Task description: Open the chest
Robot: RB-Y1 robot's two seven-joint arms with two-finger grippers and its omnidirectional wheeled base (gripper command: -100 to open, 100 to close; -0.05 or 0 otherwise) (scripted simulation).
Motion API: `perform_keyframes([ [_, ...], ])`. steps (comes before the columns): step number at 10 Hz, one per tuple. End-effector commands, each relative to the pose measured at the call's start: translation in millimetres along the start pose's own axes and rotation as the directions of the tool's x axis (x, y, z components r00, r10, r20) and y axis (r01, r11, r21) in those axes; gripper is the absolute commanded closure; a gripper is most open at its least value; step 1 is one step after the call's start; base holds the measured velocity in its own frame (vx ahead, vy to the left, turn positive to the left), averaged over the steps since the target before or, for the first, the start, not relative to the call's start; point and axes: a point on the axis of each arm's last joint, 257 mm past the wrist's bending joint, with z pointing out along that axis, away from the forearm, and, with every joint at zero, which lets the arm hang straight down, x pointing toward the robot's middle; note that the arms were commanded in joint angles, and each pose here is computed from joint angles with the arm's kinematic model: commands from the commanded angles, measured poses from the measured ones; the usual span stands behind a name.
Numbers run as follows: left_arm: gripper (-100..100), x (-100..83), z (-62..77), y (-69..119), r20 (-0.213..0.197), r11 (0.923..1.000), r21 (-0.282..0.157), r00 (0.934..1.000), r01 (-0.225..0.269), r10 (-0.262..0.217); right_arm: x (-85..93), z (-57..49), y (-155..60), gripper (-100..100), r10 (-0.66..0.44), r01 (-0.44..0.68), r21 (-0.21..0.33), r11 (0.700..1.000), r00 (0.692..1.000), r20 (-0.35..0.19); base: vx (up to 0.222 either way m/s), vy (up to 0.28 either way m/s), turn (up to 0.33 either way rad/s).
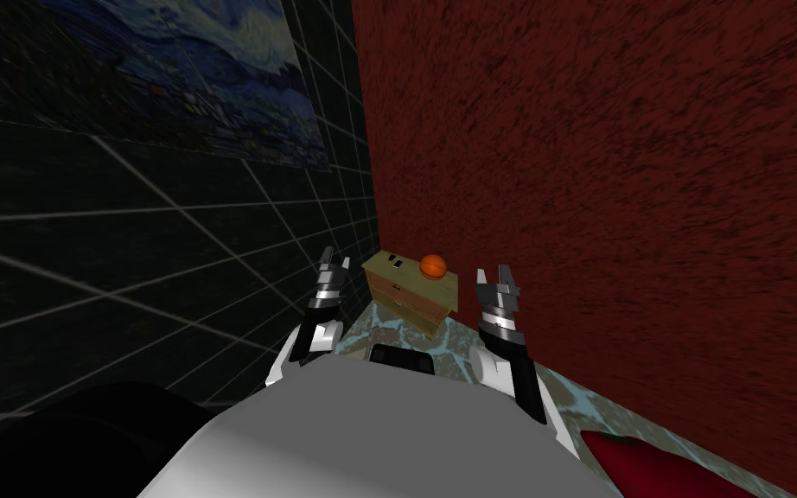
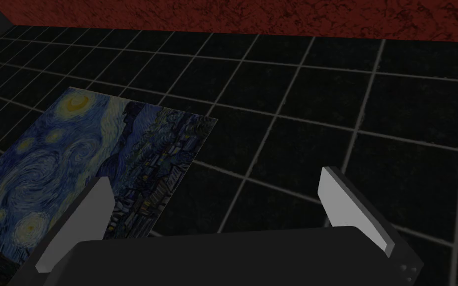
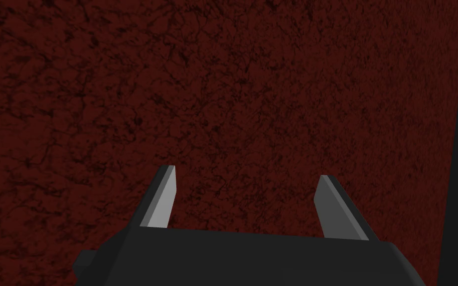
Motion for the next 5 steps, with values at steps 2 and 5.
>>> perform_keyframes([
  [2, 0, 0.0, 0.0, 0.0, 0.0, 1.0, 0.0, 1.0, 0.0, 0.0, 0.0, 0.0, 0.0, 0, 0.0, 0.0, 0.0, 1.0, 1.0, 0.0, 0.0, 0.0, 0.0],
  [5, 0, 0.0, 0.0, -0.1, 0.0, 1.0, 0.0, 1.0, 0.0, 0.0, 0.0, 0.0, 0.1, 0, 0.0, 0.0, 0.0, 1.0, 1.0, 0.0, 0.0, 0.0, 0.0],
])
